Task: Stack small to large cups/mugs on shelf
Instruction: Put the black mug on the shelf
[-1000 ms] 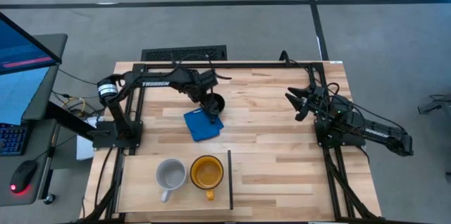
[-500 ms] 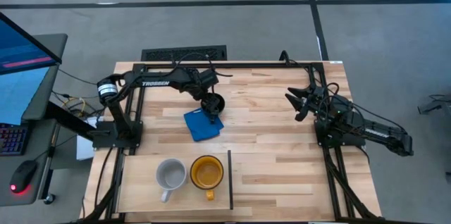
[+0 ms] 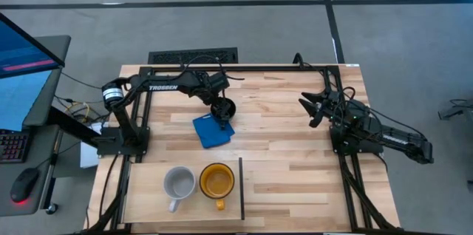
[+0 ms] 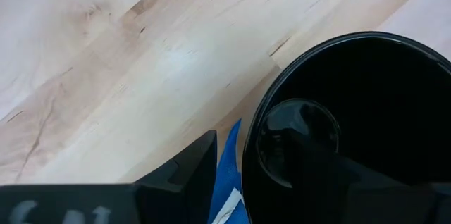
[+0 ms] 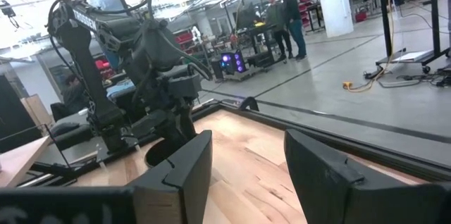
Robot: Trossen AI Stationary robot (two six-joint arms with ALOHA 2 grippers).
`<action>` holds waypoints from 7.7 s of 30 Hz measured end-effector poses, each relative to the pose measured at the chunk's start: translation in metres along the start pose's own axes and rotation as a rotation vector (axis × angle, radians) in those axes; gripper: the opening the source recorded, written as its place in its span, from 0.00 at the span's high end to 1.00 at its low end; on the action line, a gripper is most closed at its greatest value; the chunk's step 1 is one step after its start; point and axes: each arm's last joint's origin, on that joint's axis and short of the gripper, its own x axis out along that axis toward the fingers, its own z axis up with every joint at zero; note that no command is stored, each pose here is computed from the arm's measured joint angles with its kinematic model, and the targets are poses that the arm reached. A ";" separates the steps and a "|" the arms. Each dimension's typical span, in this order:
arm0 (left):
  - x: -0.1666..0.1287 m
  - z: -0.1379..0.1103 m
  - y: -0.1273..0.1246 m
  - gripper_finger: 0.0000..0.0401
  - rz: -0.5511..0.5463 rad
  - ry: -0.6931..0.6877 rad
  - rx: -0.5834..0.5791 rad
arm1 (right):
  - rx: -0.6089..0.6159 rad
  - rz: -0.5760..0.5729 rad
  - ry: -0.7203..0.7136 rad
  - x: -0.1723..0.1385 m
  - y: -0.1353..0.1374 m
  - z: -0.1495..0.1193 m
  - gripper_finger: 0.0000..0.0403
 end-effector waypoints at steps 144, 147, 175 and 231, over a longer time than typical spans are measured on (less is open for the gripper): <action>-0.083 0.011 0.002 0.98 0.098 0.051 0.194 | 0.000 -0.001 0.005 0.000 0.000 0.000 0.50; -0.107 0.007 0.006 0.98 0.078 -0.018 0.174 | 0.000 -0.001 0.005 0.000 0.000 0.000 0.50; -0.276 -0.142 0.059 0.98 -0.090 -0.158 -0.020 | 0.121 0.001 -0.001 0.000 0.000 0.000 0.50; -0.297 -0.249 0.008 0.98 -0.326 0.315 -0.074 | 0.297 0.016 -0.005 0.000 0.001 0.001 0.50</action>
